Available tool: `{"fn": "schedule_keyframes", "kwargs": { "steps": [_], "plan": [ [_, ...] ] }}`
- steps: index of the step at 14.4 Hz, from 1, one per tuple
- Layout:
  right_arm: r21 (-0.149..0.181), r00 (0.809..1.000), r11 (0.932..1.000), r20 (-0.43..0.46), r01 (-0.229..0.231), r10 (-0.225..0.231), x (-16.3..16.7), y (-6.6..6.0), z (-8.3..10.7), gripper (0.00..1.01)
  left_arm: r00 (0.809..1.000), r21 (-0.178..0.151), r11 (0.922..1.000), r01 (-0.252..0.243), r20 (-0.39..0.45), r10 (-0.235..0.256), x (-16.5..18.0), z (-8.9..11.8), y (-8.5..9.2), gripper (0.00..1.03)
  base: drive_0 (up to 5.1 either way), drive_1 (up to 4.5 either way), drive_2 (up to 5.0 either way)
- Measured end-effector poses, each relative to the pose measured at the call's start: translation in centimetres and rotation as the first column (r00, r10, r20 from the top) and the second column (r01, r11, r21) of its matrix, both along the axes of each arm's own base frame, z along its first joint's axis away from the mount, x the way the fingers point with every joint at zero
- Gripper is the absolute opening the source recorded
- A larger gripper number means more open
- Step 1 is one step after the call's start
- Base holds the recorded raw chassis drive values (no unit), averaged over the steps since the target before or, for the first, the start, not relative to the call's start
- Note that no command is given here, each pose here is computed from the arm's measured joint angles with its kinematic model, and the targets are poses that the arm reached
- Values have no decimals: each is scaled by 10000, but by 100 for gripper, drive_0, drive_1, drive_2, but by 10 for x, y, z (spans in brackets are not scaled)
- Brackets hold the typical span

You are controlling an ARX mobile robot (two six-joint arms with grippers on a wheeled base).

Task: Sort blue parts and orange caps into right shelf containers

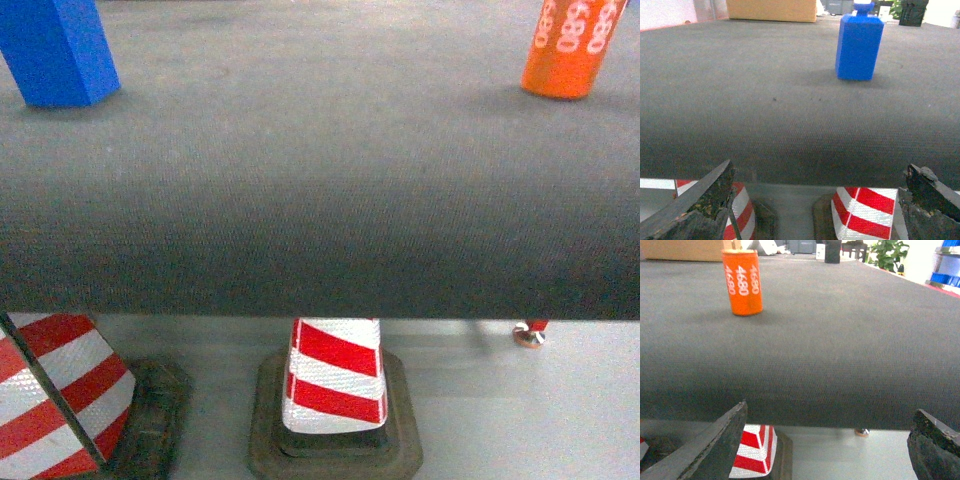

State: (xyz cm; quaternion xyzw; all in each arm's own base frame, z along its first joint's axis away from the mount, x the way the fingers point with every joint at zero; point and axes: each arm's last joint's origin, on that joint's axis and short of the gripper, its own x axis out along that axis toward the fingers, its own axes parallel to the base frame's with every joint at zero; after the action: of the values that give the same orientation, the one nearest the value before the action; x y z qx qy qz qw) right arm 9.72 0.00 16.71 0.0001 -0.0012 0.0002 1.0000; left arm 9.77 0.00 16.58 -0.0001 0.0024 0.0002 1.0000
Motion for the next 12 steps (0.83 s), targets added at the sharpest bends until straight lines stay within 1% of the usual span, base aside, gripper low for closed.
{"fn": "schedule_keyframes", "kwargs": {
  "steps": [12],
  "plan": [
    [8,9999,10000,107,0,0,0,0,1,98,10000,4,10000,0,80,0,0,1,0,98,0,0,0]
  ]
}}
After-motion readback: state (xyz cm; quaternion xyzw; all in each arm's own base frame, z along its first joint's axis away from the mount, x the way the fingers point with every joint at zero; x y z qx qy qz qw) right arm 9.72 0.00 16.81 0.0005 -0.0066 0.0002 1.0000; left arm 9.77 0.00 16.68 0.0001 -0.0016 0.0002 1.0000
